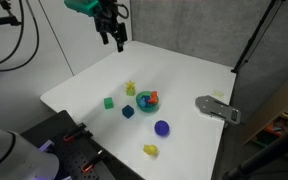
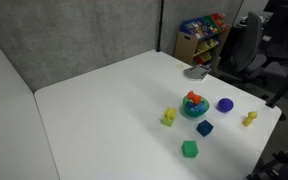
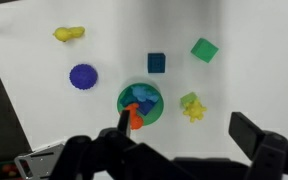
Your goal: Remove the yellow toy from the green bowl and put it on the lime green block
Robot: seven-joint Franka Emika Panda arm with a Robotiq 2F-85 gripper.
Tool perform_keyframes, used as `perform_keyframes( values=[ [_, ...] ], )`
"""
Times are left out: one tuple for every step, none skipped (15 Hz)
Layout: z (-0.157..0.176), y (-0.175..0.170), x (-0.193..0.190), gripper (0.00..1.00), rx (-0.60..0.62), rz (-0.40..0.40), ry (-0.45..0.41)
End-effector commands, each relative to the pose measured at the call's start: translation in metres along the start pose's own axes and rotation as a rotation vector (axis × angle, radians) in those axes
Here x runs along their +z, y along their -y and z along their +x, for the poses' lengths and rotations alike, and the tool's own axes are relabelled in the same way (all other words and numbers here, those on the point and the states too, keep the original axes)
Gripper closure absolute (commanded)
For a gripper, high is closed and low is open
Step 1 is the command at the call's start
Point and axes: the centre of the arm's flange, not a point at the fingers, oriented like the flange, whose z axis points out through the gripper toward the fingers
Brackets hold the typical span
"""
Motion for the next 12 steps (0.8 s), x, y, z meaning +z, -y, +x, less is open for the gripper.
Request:
perform_keyframes(
  values=[
    [-0.01,-0.005,-0.04,0.0,-0.019,0.037,0.031],
    [-0.009,-0.004,-0.046,0.0,-0.013,0.028,0.041],
    [-0.008,-0.003,-0.053,0.0,-0.006,0.014,0.046],
    [-0.006,-0.002,-0.058,0.0,-0.002,0.005,0.048],
    [-0.004,-0.002,-0.063,0.0,0.003,-0.005,0.047],
    [-0.003,-0.001,-0.066,0.0,0.004,-0.012,0.045],
    [-0.002,-0.001,-0.068,0.0,0.004,-0.016,0.043],
    [-0.002,-0.001,-0.067,0.0,0.004,-0.025,0.041],
    [-0.01,-0.001,-0.059,0.0,-0.006,0.002,0.028],
    [-0.009,-0.001,-0.06,0.0,-0.008,-0.004,0.026],
    [-0.008,0.0,-0.06,0.0,-0.009,-0.007,0.027],
    [-0.007,0.0,-0.059,0.0,-0.009,-0.008,0.03]
  ],
)
